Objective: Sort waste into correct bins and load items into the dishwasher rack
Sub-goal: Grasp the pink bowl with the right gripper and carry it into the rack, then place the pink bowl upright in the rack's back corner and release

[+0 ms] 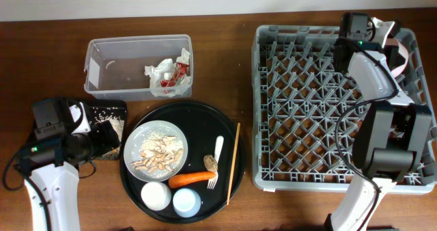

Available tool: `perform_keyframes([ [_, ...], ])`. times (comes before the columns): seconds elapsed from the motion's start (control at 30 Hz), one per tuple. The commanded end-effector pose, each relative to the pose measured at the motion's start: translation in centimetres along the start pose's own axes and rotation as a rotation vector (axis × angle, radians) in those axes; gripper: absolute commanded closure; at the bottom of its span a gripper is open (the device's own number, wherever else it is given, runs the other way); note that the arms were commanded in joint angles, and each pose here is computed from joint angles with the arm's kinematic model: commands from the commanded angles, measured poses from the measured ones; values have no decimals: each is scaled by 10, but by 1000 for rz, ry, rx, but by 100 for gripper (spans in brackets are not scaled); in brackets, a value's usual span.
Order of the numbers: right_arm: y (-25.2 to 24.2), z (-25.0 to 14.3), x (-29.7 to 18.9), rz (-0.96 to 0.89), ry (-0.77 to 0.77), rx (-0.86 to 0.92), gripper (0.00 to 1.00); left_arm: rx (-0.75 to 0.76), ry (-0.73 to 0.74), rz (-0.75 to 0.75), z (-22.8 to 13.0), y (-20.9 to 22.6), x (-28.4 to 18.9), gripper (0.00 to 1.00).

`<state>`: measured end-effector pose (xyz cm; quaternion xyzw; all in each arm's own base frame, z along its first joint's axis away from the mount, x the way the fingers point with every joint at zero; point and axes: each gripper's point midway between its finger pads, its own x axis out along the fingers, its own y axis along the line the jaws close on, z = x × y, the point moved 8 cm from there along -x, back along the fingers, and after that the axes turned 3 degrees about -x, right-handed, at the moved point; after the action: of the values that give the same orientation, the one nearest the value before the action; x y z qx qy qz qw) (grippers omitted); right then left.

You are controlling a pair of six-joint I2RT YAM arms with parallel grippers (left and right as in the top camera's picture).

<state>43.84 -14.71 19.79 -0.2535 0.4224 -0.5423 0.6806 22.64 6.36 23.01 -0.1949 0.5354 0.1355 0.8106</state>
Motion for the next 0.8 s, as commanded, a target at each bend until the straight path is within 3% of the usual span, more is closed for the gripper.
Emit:
perform_keyframes([
  [0.0,5,-3,-1,-30,-12,-1,96,-14,-17,2,3,0,-4,21],
  [0.17,-3,28,-8,-98,-99,-46,96,-14,-17,2,3,0,-4,21],
  [0.43,21,15,-14,30,-121,-139,96,-14,-17,2,3,0,-4,21],
  [0.53,5,27,-13,-89,-128,-57,96,-14,-17,2,3,0,-4,21],
  [0.77,21,11,-7,-34,-127,-133,96,-13,-25,1,4,0,-4,21],
])
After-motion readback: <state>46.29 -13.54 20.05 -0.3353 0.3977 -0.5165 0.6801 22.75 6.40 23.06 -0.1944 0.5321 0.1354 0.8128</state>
